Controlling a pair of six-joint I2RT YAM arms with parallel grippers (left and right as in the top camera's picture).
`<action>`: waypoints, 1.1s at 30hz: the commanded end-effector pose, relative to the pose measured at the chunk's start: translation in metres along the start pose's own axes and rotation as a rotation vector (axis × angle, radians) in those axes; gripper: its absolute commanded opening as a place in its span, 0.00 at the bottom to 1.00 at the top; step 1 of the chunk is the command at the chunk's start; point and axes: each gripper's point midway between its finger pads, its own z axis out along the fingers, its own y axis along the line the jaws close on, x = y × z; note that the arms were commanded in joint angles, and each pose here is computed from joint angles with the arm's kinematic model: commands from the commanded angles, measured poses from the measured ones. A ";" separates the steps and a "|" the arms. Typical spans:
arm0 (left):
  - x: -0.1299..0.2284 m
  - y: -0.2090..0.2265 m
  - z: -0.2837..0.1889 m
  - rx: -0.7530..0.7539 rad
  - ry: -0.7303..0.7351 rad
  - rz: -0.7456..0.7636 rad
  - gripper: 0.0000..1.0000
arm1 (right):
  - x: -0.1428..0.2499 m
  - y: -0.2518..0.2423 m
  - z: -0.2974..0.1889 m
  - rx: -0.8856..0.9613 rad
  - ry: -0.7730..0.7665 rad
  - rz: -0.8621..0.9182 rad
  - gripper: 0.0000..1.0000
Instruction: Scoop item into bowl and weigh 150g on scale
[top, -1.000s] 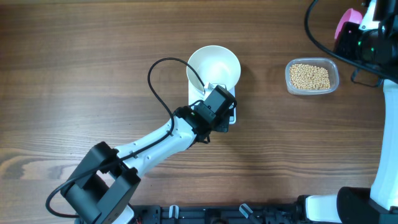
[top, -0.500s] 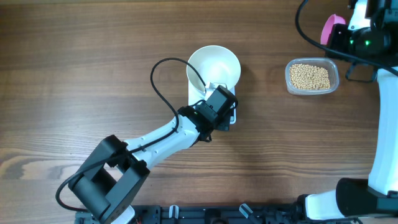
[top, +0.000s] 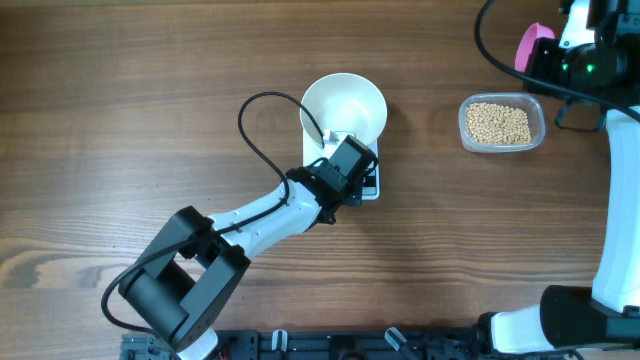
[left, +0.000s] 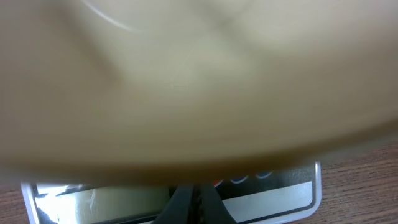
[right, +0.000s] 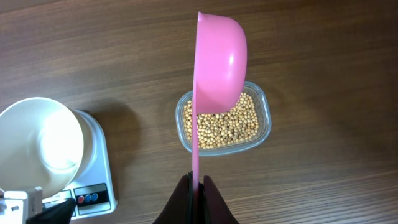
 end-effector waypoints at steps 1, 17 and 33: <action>0.004 0.001 0.004 0.006 0.012 -0.009 0.04 | 0.000 0.001 0.004 -0.010 0.006 -0.018 0.04; 0.004 -0.006 0.004 0.044 0.018 -0.010 0.04 | 0.001 0.001 0.004 -0.009 0.012 -0.018 0.04; 0.009 -0.004 0.010 0.032 0.032 -0.008 0.04 | 0.002 0.001 0.004 -0.009 0.015 -0.017 0.04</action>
